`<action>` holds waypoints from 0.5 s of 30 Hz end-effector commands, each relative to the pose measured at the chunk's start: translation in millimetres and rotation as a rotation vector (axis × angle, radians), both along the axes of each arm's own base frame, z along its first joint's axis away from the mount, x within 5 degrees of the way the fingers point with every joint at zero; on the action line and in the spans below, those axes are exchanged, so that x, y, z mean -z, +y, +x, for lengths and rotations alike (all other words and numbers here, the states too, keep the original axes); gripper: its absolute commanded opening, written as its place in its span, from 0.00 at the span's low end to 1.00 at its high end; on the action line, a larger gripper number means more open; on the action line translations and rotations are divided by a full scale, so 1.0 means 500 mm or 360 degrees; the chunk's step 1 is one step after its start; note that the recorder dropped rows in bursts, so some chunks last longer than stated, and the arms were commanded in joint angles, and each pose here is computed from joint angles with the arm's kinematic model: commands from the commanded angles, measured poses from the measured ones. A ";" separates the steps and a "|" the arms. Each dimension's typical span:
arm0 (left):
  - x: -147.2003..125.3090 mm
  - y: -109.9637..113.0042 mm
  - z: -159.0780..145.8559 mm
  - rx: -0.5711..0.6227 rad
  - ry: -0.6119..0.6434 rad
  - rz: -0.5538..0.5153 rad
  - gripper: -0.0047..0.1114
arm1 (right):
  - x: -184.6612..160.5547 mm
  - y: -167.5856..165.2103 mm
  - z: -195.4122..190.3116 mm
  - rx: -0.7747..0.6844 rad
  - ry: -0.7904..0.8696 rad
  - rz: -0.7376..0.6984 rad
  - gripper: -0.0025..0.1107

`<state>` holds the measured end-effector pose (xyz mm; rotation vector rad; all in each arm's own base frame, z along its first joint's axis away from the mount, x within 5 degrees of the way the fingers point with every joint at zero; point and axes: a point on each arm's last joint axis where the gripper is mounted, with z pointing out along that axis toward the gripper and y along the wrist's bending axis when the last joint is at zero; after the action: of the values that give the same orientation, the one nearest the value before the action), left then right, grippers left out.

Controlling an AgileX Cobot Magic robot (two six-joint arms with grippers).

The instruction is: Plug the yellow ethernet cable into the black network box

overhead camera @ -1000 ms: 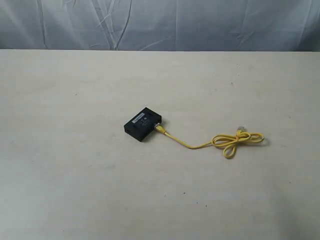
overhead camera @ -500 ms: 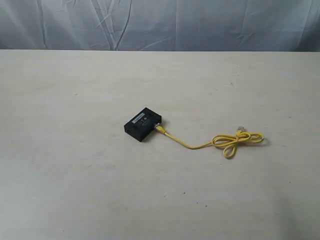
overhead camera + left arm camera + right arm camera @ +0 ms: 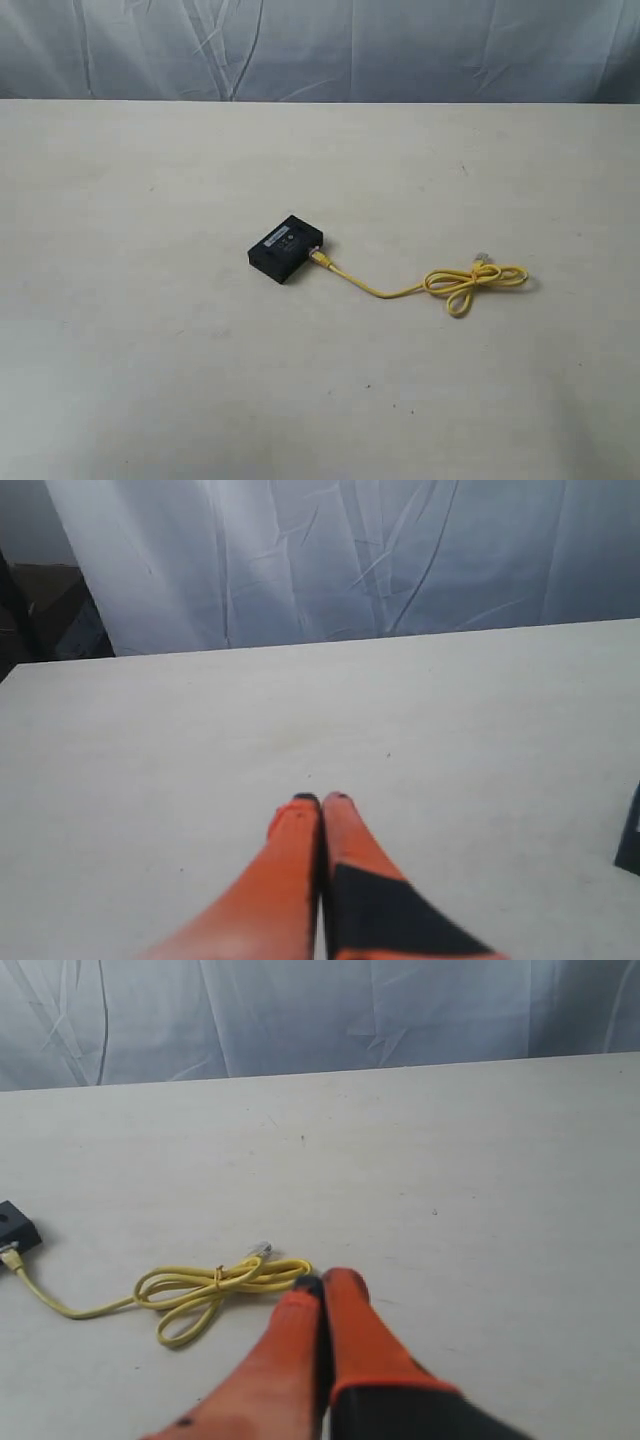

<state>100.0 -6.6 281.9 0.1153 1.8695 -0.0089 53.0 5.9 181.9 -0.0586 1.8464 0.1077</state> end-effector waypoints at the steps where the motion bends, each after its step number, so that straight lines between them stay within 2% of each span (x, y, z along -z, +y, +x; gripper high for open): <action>1: 0.088 0.006 -0.039 -0.0041 -0.0131 -0.0015 0.04 | 0.001 -0.001 0.000 0.0005 -0.0013 -0.0007 0.02; 6: 0.179 0.007 -0.073 -0.0042 -0.0180 -0.0013 0.04 | 0.001 -0.001 0.000 0.0006 -0.0013 -0.0004 0.02; 8: 0.179 0.007 -0.083 -0.0040 -0.0229 -0.0018 0.04 | 0.001 0.000 0.000 0.0006 -0.0012 0.0001 0.02; 15: 0.186 0.009 -0.090 -0.0036 -0.0200 0.0033 0.04 | 0.001 0.000 0.000 0.0006 -0.0012 0.0001 0.02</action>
<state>55.5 -2.6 191.2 0.1007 1.7408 0.0220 53.0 5.8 181.9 -0.0555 1.8465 0.1076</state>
